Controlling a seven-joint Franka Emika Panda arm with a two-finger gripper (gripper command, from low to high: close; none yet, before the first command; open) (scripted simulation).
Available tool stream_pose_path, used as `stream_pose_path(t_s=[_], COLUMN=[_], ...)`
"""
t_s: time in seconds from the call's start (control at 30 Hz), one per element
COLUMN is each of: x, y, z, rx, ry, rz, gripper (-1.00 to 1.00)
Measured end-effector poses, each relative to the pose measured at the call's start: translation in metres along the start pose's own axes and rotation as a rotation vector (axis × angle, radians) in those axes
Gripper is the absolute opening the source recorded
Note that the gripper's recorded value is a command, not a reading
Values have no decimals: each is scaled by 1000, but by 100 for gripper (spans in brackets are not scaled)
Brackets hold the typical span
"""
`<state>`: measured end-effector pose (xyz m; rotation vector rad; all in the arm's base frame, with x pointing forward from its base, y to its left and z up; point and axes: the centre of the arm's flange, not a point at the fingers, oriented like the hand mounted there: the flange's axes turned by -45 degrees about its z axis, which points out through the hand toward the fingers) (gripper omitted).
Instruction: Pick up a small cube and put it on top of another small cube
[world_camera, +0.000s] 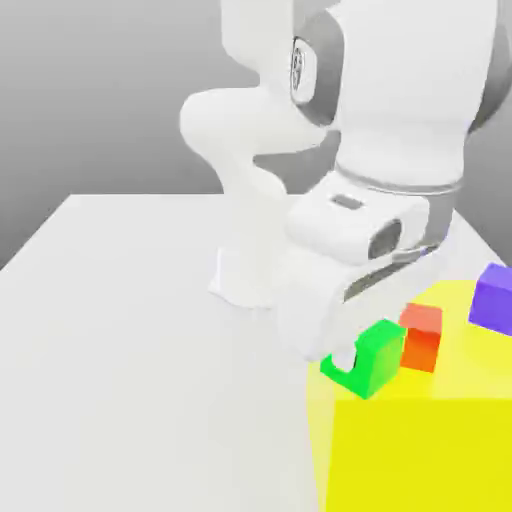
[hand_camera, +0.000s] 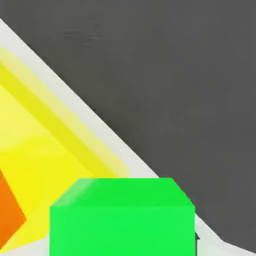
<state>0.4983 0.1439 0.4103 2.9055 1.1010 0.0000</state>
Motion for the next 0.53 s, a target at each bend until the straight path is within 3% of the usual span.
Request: stream_pose_path(t_s=[0.1, 0.2, 0.23, 0.43, 0.53], x=[-9, -13, -14, -14, -14], y=[-29, -31, -32, -32, -31], z=[-32, 0, 14, 22, -7], rx=[29, 38, 38, 35, 33], ry=[11, 11, 11, 10, 10], rz=[104, 144, 147, 149, 150], gripper=[-100, -100, 100, 100, 100])
